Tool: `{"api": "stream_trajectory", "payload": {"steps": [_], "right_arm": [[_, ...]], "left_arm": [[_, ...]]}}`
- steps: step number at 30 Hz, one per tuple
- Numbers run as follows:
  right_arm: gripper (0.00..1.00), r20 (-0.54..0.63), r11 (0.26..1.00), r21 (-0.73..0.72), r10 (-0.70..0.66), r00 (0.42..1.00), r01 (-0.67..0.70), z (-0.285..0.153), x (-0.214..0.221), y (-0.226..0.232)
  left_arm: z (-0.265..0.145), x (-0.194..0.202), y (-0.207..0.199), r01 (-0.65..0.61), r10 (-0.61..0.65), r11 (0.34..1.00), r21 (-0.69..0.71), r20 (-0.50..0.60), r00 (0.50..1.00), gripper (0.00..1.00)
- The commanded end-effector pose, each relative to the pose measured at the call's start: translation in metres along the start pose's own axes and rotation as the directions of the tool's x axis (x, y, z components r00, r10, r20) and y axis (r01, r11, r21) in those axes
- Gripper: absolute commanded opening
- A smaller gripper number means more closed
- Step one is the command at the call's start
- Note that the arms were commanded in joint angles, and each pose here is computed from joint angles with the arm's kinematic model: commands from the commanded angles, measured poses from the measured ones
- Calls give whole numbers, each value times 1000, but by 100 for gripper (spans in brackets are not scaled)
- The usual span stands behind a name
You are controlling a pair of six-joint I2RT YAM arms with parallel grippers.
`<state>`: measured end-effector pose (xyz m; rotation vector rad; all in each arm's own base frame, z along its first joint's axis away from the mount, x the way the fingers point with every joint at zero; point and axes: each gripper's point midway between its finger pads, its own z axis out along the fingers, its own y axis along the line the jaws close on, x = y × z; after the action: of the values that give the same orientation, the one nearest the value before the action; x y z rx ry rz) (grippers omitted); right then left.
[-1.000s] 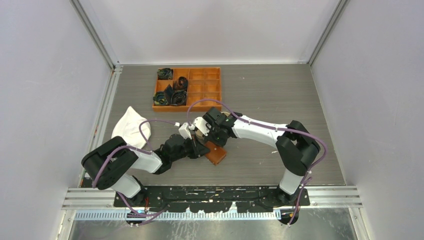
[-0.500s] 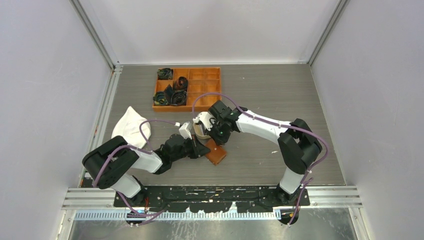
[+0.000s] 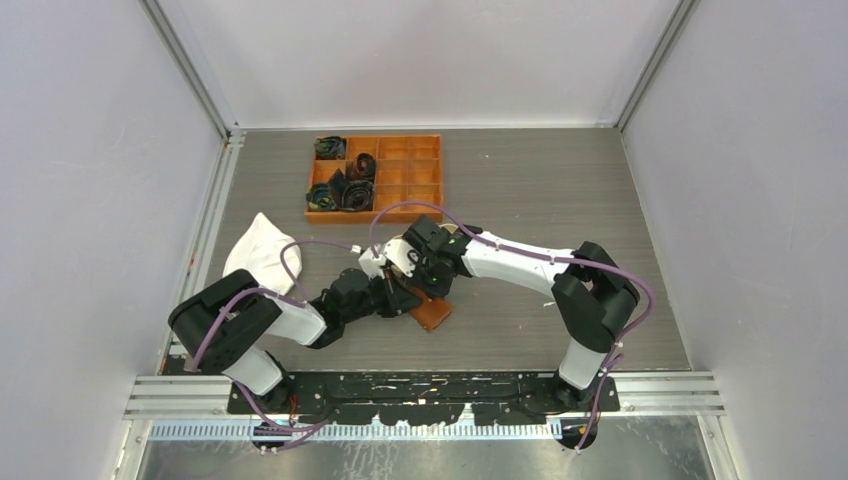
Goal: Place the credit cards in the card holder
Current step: Close the card holder at the center of the board.
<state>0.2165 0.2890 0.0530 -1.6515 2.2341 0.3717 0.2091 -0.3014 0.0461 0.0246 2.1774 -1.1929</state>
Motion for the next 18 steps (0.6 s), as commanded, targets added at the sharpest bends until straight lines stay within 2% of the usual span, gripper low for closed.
{"api": "stream_trajectory", "payload": {"steps": [1, 9, 18], "right_arm": [[1, 10, 999, -24, -45, 999, 46, 4, -4, 8], [2, -9, 998, -47, -53, 999, 52, 11, -1, 16], [12, -13, 997, -54, -49, 999, 49, 12, -1, 19]], "left_arm": [[0, 1, 4, -9, 9, 1000, -4, 0, 1000, 6], [0, 2, 6, -12, 12, 1000, -11, -1, 1000, 5], [0, 3, 7, -10, 10, 1000, -11, -2, 1000, 5]]}}
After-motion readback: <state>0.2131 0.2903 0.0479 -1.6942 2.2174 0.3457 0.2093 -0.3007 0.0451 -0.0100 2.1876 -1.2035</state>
